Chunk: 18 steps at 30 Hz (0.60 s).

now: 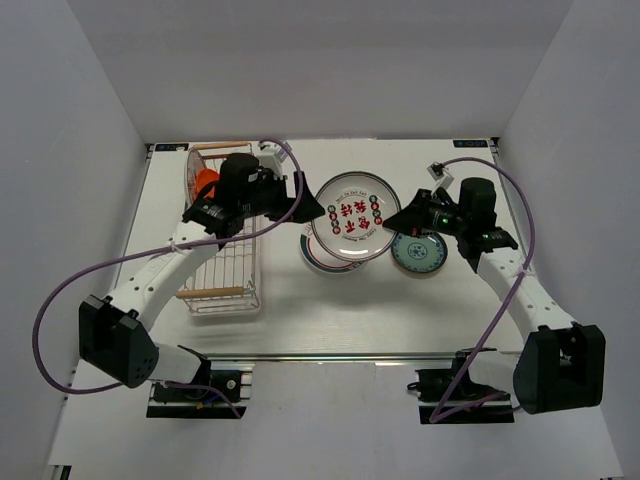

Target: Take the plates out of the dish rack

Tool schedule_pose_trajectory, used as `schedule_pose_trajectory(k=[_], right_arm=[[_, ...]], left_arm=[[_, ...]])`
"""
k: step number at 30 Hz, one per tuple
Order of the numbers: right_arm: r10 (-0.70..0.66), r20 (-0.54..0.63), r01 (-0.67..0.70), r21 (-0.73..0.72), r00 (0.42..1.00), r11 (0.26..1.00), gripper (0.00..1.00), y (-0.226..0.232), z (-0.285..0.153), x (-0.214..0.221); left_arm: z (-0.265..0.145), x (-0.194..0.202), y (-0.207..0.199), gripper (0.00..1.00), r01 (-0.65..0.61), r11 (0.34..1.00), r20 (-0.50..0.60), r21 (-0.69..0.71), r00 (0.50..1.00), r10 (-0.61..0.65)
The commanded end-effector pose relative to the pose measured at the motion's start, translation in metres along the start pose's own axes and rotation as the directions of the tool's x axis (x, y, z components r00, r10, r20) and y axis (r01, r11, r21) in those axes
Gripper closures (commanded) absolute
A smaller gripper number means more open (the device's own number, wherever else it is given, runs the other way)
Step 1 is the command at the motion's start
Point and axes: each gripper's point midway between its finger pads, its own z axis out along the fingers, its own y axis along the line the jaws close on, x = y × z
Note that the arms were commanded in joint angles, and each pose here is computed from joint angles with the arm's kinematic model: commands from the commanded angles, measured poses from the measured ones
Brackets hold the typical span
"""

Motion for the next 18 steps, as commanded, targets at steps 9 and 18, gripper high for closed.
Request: schedule_pose_trajectory(k=[9,18], right_arm=[[0.19,-0.014,-0.18,0.265,0.982,0.947,1.0,-0.058,0.025,0.0],[0.329,-0.065,-0.284,0.366,0.942,0.886,1.0,-0.084,0.072,0.02]], left_arm=[[-0.13,-0.043,0.098,0.02,0.144,0.67,0.259,-0.729,0.963,0.075],[-0.15,-0.026,0.124,0.02,0.236,0.536,0.306,-0.811,0.951,0.043]])
